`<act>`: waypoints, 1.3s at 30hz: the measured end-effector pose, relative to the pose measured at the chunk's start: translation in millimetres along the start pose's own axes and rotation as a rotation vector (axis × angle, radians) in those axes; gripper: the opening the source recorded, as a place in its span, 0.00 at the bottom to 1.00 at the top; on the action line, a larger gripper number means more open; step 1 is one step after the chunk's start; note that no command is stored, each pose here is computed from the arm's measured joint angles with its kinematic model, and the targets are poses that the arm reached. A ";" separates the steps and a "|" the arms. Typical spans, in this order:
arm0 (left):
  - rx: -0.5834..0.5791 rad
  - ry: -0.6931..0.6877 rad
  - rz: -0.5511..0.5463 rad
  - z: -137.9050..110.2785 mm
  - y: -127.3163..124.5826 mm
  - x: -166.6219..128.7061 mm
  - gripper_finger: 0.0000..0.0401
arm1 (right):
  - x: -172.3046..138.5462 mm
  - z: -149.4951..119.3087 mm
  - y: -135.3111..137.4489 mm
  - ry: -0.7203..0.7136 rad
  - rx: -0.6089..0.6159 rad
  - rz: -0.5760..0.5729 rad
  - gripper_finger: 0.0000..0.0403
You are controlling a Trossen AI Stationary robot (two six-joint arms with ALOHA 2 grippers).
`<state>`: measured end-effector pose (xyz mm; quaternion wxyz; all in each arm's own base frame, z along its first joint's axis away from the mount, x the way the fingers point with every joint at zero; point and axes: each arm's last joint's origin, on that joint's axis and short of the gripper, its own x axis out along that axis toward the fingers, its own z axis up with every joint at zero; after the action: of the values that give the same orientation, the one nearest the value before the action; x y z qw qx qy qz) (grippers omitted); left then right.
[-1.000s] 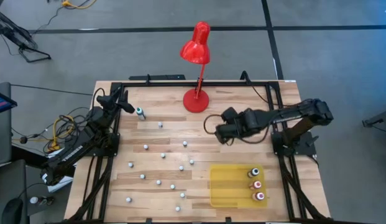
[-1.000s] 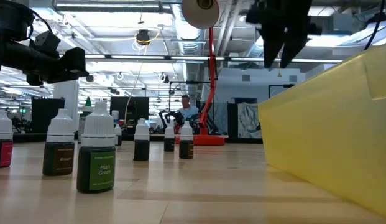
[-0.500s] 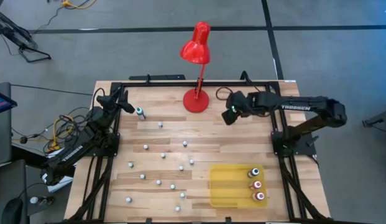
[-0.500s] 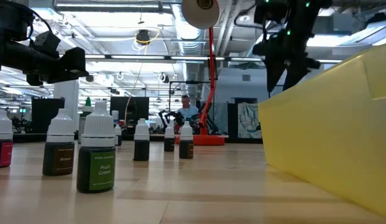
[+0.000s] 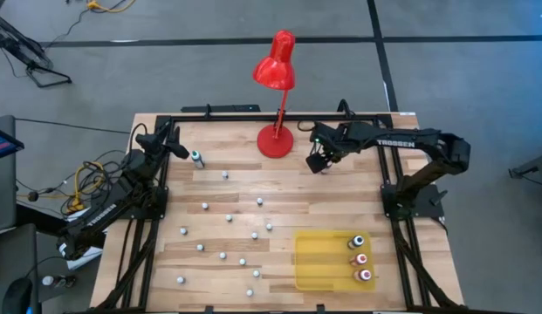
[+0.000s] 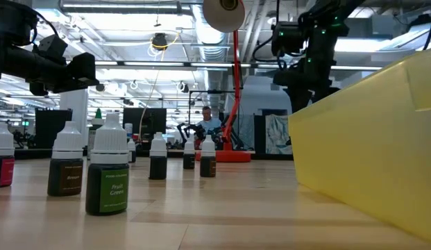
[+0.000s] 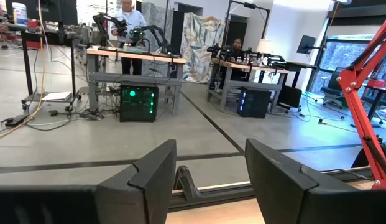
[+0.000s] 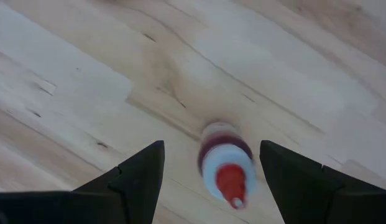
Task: Pick & Place food coloring
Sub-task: Put the large red food coloring into the yellow bin
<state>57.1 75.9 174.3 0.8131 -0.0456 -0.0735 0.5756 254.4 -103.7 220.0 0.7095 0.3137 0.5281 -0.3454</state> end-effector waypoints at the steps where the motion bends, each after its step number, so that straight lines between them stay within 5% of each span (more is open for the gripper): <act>1: 0.000 0.000 0.000 0.0 0.0 0.0 0.46 | 0.7 0.1 0.2 0.003 0.000 0.003 0.64; 16: 0.000 0.000 0.000 0.0 0.0 0.0 0.46 | -0.4 -7.2 -0.5 0.056 0.020 -0.034 0.62; 21: 0.000 0.000 0.000 0.0 0.0 0.0 0.46 | -0.4 -7.5 -1.3 0.059 0.020 -0.042 0.49; 27: 0.000 0.000 0.000 0.0 0.0 0.0 0.46 | -0.7 -7.4 -1.4 0.055 0.004 -0.045 0.23; 34: 0.000 0.000 0.000 0.0 0.0 0.0 0.46 | -6.0 -13.2 2.9 0.039 -0.029 -0.065 0.22; 39: 0.000 0.000 -0.001 0.0 0.0 0.0 0.46 | -38.5 -29.1 18.3 -0.027 -0.042 -0.079 0.22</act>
<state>57.1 75.8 174.3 0.8133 -0.0456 -0.0736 0.5753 246.1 -63.6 251.5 0.7088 0.2732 0.5374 -0.3662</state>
